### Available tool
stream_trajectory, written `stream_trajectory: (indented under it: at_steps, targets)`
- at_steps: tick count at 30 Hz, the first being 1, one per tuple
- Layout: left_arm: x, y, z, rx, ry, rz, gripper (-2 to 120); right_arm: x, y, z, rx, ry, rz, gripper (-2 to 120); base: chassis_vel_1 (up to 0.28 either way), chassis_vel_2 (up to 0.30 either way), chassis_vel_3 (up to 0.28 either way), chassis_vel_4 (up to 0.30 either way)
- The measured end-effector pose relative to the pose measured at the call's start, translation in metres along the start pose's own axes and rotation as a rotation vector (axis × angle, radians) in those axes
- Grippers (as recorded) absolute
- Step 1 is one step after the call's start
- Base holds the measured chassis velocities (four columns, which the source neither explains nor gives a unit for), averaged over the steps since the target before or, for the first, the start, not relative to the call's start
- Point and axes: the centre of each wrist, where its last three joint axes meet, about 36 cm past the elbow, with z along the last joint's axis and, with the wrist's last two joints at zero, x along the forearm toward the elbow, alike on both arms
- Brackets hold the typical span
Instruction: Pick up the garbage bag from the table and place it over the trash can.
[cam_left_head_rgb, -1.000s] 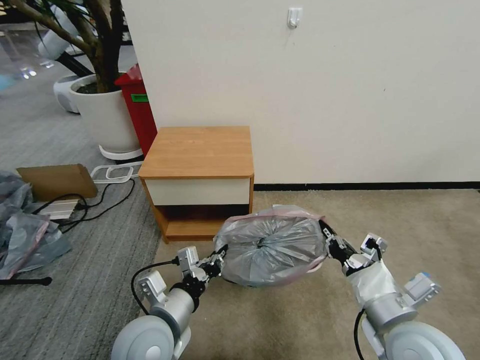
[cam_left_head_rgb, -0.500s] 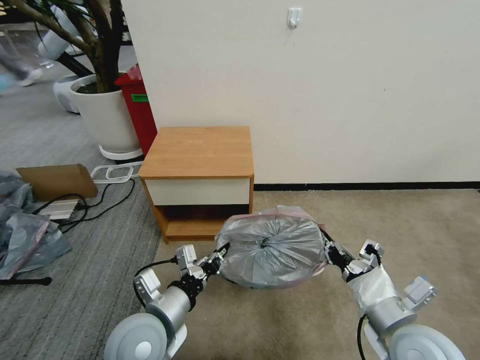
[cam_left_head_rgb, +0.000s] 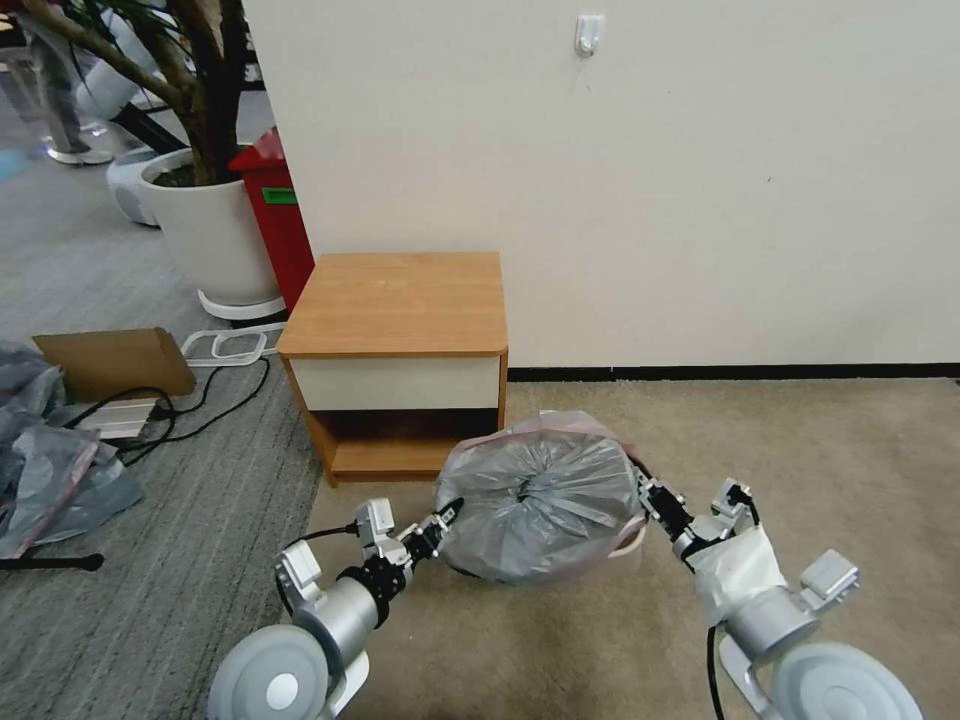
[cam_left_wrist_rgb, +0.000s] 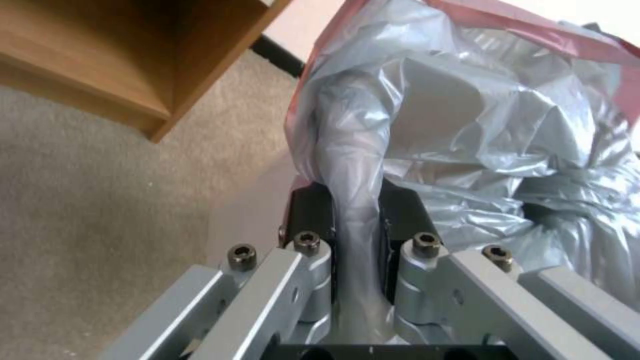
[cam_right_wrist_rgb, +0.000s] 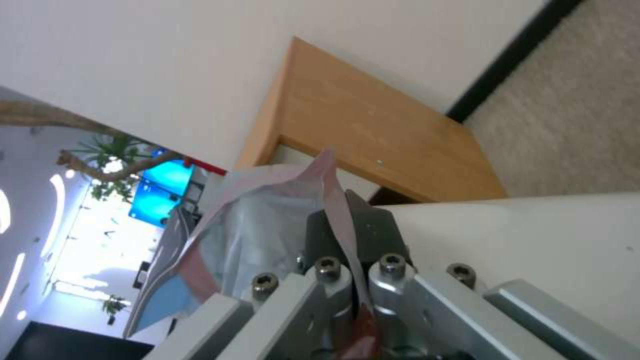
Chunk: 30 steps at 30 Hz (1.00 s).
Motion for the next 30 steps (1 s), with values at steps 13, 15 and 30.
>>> stream_trajectory:
  at_steps: [13,15,30]
  targets:
    - [0.011,-0.007,-0.009,0.032,-0.035,0.040,9,0.000,-0.027,-0.011,-0.093,0.018,0.055,0,0.000,0.000,0.000,0.000]
    - [0.011,-0.007,-0.010,0.038,-0.039,0.036,10,0.002,-0.026,-0.011,-0.090,0.018,0.054,0,0.000,0.000,0.000,0.000]
    - [0.009,0.004,-0.022,0.188,-0.121,-0.043,10,0.026,-0.011,-0.018,-0.046,0.011,0.090,0,0.000,0.000,0.000,0.000]
